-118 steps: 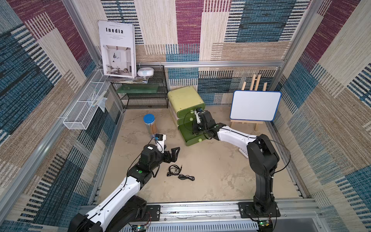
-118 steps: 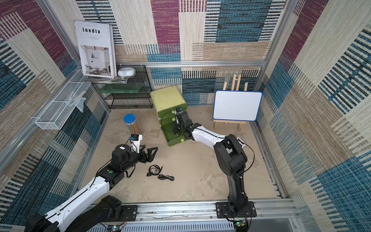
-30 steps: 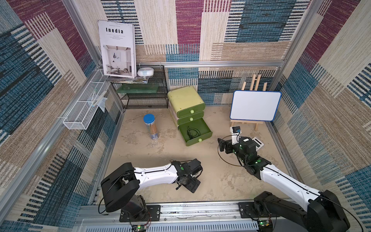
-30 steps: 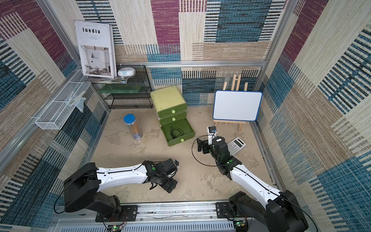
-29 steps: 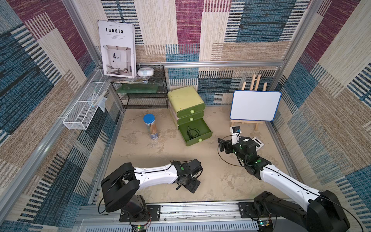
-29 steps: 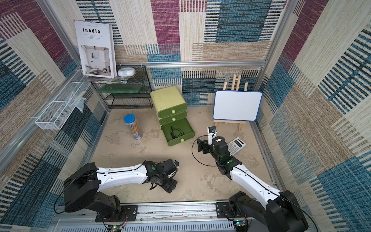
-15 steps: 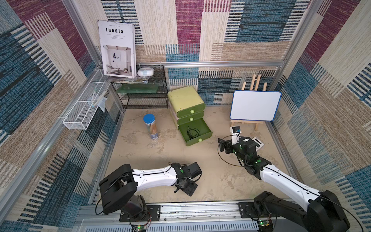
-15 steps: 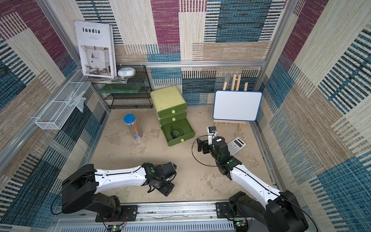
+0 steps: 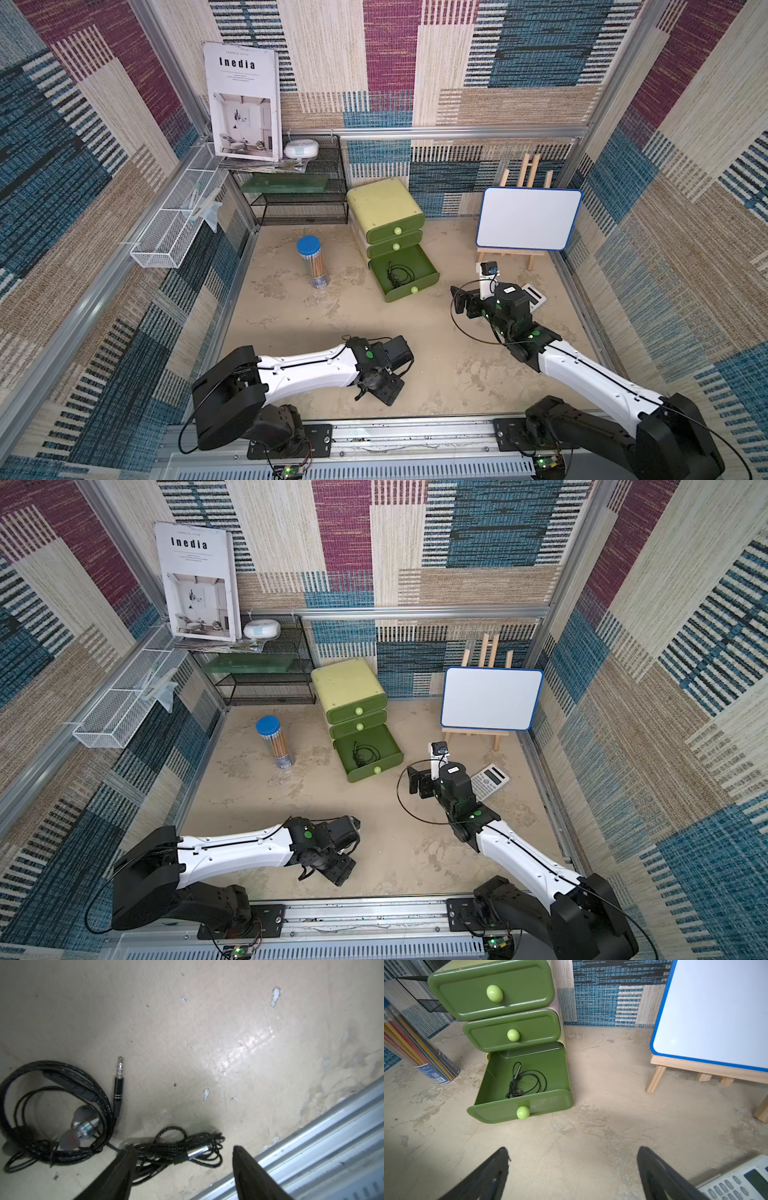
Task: Place the wired earphones into the drawer by color
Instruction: Pick up the wired earphones from the center of the board.
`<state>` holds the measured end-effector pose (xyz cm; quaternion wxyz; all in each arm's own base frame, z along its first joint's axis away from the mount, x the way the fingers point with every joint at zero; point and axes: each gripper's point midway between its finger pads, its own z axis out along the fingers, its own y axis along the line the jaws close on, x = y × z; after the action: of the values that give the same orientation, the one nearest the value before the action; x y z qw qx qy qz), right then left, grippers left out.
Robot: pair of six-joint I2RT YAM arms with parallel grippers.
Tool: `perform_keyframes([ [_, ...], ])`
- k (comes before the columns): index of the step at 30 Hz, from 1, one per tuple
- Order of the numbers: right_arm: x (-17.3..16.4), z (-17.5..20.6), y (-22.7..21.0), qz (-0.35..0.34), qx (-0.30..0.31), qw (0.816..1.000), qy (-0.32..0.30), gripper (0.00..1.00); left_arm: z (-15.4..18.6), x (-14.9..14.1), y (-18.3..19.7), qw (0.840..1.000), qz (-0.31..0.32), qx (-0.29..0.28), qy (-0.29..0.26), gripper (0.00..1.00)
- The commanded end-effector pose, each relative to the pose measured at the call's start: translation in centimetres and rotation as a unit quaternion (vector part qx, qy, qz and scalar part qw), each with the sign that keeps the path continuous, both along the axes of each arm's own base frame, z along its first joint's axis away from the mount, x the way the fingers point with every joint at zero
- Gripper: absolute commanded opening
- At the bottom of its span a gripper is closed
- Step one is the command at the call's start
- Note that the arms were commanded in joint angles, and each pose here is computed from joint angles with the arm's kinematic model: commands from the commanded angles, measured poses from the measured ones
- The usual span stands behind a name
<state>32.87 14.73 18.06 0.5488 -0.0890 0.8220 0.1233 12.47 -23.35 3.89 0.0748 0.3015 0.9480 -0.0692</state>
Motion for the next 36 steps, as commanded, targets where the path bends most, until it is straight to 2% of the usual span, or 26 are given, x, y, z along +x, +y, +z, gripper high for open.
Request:
perform_keyframes([
  [1, 0.2, 0.6, -0.1, -0.005, 0.003, 1.000, -0.014, 1.00, 0.5, 0.1, 0.4, 1.000, 0.001, 0.006, -0.005, 0.77],
  [10, 0.2, 0.7, -0.2, -0.006, 0.004, 1.000, -0.015, 1.00, 0.4, -0.7, 2.5, 0.999, -0.023, 0.035, -0.004, 0.76],
  [23, 0.1, 0.8, -0.1, -0.005, 0.004, 1.000, -0.016, 1.00, -0.6, -0.6, 2.8, 0.998, -0.023, 0.067, 0.001, 0.70],
  [28, 0.1, 0.9, -0.2, -0.005, 0.005, 1.000, -0.017, 1.00, -0.5, -0.1, 2.4, 0.997, -0.028, 0.072, -0.010, 0.69],
  [36, 0.1, 0.9, -0.2, -0.006, 0.005, 1.000, -0.018, 1.00, -0.5, 1.4, -0.7, 0.997, -0.045, 0.051, -0.030, 0.68],
])
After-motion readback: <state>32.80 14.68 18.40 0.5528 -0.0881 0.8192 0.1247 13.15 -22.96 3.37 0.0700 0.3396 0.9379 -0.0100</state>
